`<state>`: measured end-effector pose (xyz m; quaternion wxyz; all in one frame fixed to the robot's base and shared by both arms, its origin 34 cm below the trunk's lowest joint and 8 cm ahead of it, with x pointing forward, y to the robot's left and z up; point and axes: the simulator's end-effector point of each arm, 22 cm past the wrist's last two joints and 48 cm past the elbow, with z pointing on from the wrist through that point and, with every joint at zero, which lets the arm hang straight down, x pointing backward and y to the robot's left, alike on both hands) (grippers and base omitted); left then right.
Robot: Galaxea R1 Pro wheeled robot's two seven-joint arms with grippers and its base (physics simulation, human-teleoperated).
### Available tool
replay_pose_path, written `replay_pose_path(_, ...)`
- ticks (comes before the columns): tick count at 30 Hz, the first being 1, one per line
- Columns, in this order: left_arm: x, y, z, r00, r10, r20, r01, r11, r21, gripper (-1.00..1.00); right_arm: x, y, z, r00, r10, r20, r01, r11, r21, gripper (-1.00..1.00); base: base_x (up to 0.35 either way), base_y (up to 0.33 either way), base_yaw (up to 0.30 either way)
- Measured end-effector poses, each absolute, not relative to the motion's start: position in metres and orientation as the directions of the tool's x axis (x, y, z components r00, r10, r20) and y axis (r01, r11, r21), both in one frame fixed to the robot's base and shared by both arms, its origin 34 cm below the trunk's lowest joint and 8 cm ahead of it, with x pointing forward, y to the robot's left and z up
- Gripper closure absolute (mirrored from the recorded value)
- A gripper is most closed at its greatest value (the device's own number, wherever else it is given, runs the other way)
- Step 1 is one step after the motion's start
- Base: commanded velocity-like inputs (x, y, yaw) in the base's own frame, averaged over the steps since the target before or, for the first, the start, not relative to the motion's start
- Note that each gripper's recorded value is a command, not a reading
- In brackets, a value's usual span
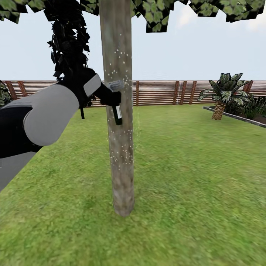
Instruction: In the garden, pick up the pesticide atomizer on the floor and spray pesticide onto both trees until each tree trunk is fully covered.
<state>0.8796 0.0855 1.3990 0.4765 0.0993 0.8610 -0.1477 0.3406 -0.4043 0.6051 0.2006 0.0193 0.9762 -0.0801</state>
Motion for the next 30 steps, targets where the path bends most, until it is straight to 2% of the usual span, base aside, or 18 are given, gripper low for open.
replay_pose_path(6,0.887,0.085,1.402,-0.484,0.019,-0.875,0.315,0.936,-0.154,1.00,0.341,-0.404,0.605,-0.919,0.006,-0.395,0.070,0.986,-0.149,-1.00,0.000,0.000,0.000)
replay_pose_path(19,0.889,0.084,1.363,-0.525,0.017,-0.851,0.309,0.935,-0.172,1.00,0.341,-0.404,0.605,-0.919,0.005,-0.395,0.069,0.986,-0.149,-1.00,0.000,0.000,0.000)
replay_pose_path(30,0.889,0.084,1.361,-0.528,0.018,-0.849,0.308,0.936,-0.172,1.00,0.341,-0.404,0.605,-0.919,0.005,-0.395,0.070,0.986,-0.149,-1.00,-0.102,0.011,0.000)
